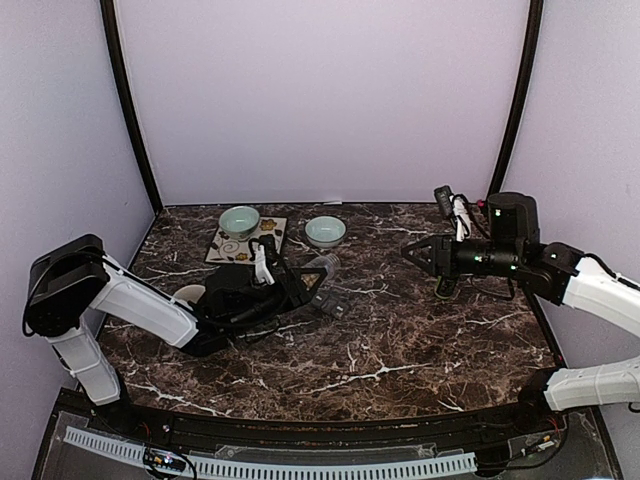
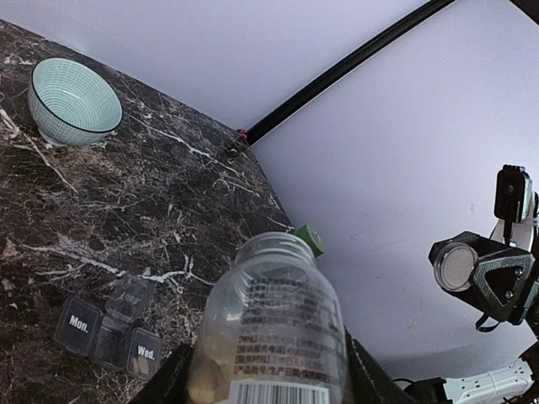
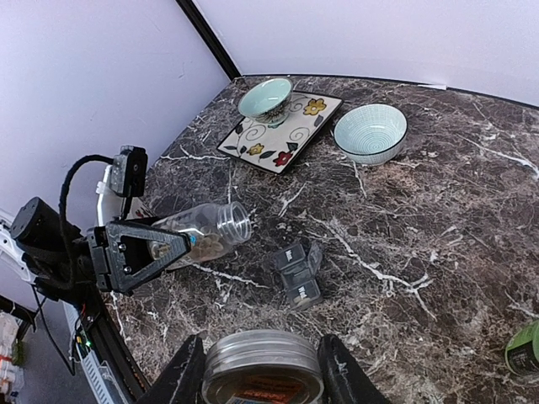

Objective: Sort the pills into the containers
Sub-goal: Pour the pill into the compartment of the pill container.

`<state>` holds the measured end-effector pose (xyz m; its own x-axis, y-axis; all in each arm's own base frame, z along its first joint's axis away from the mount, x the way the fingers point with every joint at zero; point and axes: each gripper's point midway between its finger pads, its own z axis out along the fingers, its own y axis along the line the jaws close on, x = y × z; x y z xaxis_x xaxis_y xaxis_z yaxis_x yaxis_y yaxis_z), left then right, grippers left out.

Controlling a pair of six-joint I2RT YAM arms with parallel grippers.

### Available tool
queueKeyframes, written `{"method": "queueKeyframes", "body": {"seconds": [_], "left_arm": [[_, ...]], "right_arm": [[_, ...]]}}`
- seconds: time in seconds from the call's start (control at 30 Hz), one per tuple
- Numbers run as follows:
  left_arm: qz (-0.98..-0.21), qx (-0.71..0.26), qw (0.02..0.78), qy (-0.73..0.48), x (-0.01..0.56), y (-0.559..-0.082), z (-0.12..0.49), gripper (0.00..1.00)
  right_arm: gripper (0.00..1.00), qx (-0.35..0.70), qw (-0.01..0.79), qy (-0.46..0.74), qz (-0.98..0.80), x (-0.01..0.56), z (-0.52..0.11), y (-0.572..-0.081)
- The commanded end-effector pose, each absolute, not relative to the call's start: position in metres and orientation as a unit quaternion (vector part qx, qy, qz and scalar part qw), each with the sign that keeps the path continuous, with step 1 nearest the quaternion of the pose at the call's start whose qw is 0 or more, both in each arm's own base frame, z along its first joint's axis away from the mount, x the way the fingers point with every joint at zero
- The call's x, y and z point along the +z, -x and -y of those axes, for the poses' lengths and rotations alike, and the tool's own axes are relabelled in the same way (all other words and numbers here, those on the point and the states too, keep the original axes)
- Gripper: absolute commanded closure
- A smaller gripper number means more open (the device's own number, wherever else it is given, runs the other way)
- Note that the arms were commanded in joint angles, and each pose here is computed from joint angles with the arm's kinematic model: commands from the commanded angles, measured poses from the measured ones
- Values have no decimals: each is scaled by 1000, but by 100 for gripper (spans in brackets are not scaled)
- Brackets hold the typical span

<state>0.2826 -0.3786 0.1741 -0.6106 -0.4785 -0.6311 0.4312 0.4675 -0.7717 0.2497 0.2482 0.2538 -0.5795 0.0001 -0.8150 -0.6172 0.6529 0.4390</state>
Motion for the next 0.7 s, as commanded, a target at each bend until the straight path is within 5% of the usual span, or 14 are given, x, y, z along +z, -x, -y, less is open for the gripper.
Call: {"method": "queueKeyframes", "body": {"seconds": [0.0, 0.67], "left_arm": [[-723, -522, 452, 21, 175, -282, 376, 100], [-756, -493, 431, 28, 140, -282, 373, 100]], "right_arm": [[65, 377, 434, 194, -795, 262, -247, -252], [66, 381, 421, 187, -802, 249, -247, -255]]}}
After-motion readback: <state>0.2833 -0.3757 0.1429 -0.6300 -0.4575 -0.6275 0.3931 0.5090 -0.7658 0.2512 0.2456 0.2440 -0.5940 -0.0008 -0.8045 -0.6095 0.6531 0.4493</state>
